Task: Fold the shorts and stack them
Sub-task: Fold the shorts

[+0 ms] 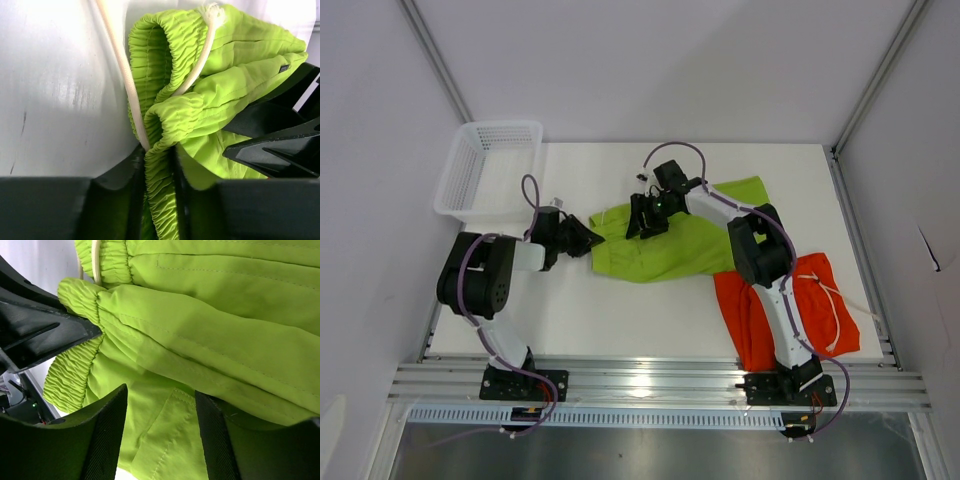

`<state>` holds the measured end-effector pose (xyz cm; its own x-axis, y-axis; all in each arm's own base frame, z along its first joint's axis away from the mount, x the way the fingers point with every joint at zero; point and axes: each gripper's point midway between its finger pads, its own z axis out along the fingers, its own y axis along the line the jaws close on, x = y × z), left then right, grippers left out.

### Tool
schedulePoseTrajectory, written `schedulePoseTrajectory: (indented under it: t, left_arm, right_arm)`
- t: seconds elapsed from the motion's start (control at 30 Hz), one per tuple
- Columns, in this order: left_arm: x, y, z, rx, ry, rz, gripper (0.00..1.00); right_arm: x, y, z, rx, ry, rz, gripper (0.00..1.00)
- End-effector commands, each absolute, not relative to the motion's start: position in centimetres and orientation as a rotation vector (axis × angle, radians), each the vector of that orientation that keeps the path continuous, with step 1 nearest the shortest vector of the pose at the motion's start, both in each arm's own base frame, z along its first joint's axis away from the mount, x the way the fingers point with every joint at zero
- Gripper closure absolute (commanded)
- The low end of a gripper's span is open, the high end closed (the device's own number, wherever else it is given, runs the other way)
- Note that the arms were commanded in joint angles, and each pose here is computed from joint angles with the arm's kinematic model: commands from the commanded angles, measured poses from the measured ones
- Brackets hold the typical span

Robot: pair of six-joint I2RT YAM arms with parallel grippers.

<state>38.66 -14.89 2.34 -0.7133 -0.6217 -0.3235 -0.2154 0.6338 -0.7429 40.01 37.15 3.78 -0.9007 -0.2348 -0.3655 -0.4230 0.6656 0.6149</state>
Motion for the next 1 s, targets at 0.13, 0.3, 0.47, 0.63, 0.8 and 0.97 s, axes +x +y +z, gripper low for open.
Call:
schedulePoseTrajectory:
  t: [0.13, 0.3, 0.47, 0.63, 0.8, 0.97]
  left_arm:
    - [39.4, -14.5, 1.6, -0.595, 2.288, -0.903, 1.0]
    - [39.3, -14.4, 2.1, -0.575, 2.291, -0.896, 1.0]
    - [38.4, -14.0, 2.7, -0.58, 2.332, -0.853, 1.0]
    - [38.8, -12.8, 6.5, -0.56, 2.315, -0.761, 1.0]
    - [38.3, -10.6, 9.0, -0.619, 2.385, -0.578, 1.0]
    - [38.8, -9.1, 12.4, -0.642, 2.363, -0.502, 1.0]
  right_arm:
    - [39.6, 37.4, 7.4, -0.532, 2.547, 1.077, 0.39]
    - [40.0, 34.9, 8.9, -0.465, 2.483, 1.023, 0.36]
    - [40.4, 32.3, 10.7, -0.404, 2.431, 0.985, 0.34]
    - [39.9, 29.3, 11.0, -0.332, 2.412, 0.931, 0.33]
    - [39.6, 28.2, 10.5, -0.266, 2.4, 0.874, 0.51]
    - [38.6, 29.7, 7.7, -0.247, 2.459, 0.879, 0.92]
